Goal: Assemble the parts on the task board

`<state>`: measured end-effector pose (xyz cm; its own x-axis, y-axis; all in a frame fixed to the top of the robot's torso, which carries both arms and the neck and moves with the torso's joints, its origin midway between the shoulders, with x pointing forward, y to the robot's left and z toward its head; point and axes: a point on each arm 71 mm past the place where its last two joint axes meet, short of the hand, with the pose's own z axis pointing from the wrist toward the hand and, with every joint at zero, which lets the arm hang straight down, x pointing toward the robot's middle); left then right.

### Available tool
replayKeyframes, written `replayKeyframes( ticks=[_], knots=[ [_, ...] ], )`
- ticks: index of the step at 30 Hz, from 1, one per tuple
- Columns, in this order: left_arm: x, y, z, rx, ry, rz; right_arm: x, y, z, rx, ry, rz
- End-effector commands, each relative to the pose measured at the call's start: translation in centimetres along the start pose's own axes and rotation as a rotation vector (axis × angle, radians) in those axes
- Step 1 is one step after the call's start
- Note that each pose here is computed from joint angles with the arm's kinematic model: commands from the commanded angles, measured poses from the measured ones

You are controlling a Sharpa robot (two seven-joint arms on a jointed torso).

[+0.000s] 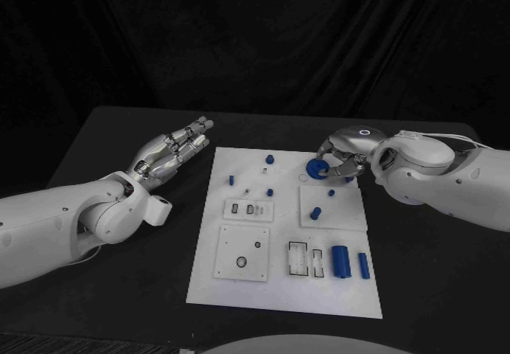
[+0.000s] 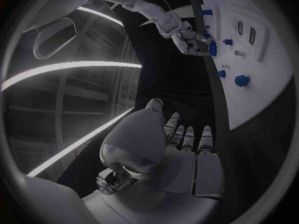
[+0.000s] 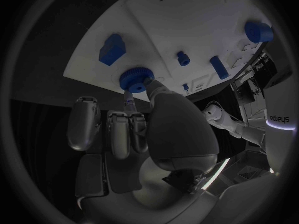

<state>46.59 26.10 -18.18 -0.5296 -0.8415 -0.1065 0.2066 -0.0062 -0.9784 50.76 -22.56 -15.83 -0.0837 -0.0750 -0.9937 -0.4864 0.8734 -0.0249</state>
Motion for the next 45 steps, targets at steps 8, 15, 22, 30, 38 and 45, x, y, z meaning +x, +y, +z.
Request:
replayKeyframes(
  ticks=[8, 15, 22, 30, 38, 45],
  knots=[
    [0.1, -0.09, -0.02, 0.01, 0.012, -0.007, 0.4, 0.2, -0.6, -0.028, -0.033, 0.007],
    [-0.01, -0.17, -0.21, 0.011, 0.003, -0.002, -1.3, 0.9, -0.7, -0.048, -0.09, 0.008],
    [0.02, -0.25, -0.28, 0.018, -0.002, 0.001, -3.3, 2.8, -0.4, -0.099, -0.128, 0.004],
    [0.06, -0.18, -0.11, 0.017, 0.001, 0.0, -3.9, 5.6, 0.8, -0.175, -0.131, 0.0],
    [0.06, -0.15, -0.09, 0.014, 0.003, -0.001, -3.2, 8.3, 2.6, -0.244, -0.123, 0.001],
    [0.12, -0.16, -0.08, 0.013, 0.004, -0.002, -2.3, 9.6, 3.8, -0.267, -0.101, 0.0]
  ],
)
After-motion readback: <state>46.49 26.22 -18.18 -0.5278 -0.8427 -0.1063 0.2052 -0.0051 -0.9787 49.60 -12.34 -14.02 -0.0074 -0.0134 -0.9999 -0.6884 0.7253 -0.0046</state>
